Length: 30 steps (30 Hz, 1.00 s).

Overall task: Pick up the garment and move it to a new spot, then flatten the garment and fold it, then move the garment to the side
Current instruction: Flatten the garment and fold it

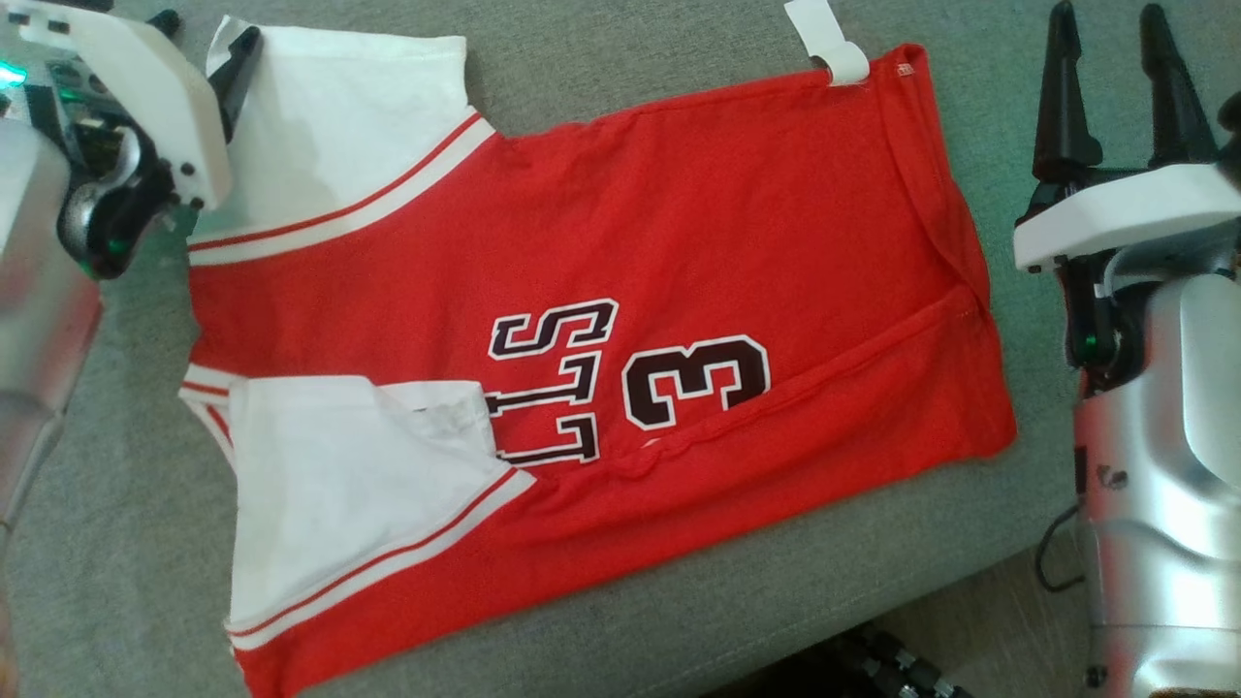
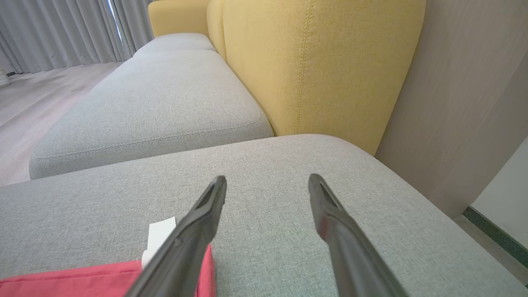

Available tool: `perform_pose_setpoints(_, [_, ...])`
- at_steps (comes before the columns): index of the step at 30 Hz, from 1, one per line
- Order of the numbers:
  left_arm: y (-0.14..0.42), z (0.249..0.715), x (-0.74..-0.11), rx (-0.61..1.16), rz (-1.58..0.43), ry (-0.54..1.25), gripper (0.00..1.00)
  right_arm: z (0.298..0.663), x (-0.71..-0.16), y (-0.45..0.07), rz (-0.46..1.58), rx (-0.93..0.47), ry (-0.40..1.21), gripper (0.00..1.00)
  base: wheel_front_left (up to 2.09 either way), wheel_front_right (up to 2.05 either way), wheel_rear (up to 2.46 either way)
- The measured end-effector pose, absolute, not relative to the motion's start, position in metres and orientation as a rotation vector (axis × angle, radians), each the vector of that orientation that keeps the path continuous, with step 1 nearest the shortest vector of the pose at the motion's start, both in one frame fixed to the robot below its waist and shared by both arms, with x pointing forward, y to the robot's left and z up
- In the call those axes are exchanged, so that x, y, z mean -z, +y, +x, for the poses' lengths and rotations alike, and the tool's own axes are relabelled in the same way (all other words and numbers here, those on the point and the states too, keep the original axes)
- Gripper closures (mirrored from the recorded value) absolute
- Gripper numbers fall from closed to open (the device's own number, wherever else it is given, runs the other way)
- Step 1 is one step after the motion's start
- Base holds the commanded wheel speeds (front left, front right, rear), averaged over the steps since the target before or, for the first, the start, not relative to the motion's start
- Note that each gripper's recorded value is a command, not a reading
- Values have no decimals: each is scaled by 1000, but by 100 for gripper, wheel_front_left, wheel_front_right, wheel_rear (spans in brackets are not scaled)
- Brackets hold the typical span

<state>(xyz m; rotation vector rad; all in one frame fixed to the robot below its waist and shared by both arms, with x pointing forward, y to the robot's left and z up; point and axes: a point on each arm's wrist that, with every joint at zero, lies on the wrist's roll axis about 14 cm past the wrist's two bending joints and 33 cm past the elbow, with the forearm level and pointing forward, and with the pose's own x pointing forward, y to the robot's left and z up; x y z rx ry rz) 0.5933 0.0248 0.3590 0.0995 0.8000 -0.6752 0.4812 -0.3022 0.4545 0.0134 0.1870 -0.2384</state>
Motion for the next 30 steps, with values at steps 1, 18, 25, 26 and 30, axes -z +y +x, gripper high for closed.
perform_pose_setpoints(1, [23, 591, -359, 684, 98, 807, 0, 481, -454, -302, 14, 239, 188, 0, 0, 0, 0])
perform_pose_setpoints(18, [11, 579, -454, 739, -28, 426, 100, 502, -466, -284, -84, 145, 228, 0, 0, 0, 0])
perform_pose_setpoints(25, [22, 543, -487, 762, -51, 311, 100, 505, -446, -278, -148, 66, 362, 0, 0, 0, 0])
perform_pose_setpoints(26, [24, 537, -489, 765, -50, 307, 100, 505, -441, -278, -154, 56, 389, 0, 0, 0, 0])
perform_pose_setpoints(30, [29, 517, -501, 778, -39, 281, 100, 503, -421, -274, -184, 18, 504, 0, 0, 0, 0])
